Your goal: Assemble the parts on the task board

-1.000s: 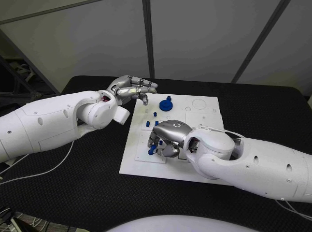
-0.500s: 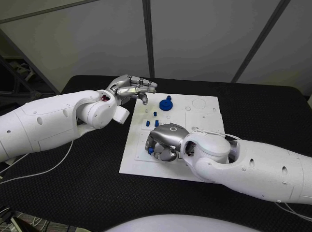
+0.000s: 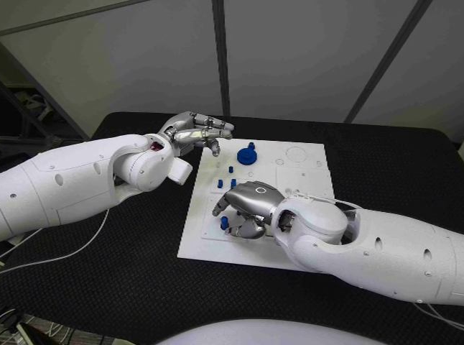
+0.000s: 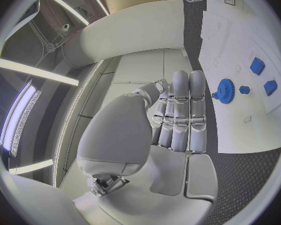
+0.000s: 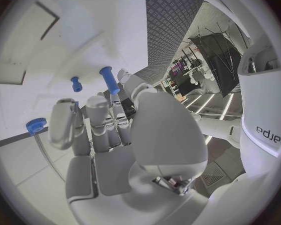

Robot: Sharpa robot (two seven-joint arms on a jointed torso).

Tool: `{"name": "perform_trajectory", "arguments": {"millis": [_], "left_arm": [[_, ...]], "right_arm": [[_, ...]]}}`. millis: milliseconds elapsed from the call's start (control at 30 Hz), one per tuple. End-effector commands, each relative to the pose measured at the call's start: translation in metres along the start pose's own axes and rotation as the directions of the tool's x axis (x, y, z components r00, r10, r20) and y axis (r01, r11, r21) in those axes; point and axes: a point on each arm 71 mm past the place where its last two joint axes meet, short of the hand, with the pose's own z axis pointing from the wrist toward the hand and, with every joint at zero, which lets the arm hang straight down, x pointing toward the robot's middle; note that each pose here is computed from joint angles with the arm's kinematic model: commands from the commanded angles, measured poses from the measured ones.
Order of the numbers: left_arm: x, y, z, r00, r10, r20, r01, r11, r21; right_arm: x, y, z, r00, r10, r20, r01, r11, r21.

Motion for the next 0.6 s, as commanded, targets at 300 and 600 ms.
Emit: {"name": "perform_trajectory", "arguments": {"millis": [300,600], "left_arm": [[-0.0028,-0.0005,-0.0023,1.000,-0.005,-0.004,0.005,1.000,-0.003],[-0.0089,-0.0017,-0.0059,1.000,0.002,0.025,-0.002,1.000,0.020]], "right_arm": [[-0.027,-0.035,-0.048,0.965,0.187,0.184,-0.204,0.976,0.079],[-0.050,-0.095,-0.113,0.917,0.317,0.241,-0.389,0.843,0.371]]}}
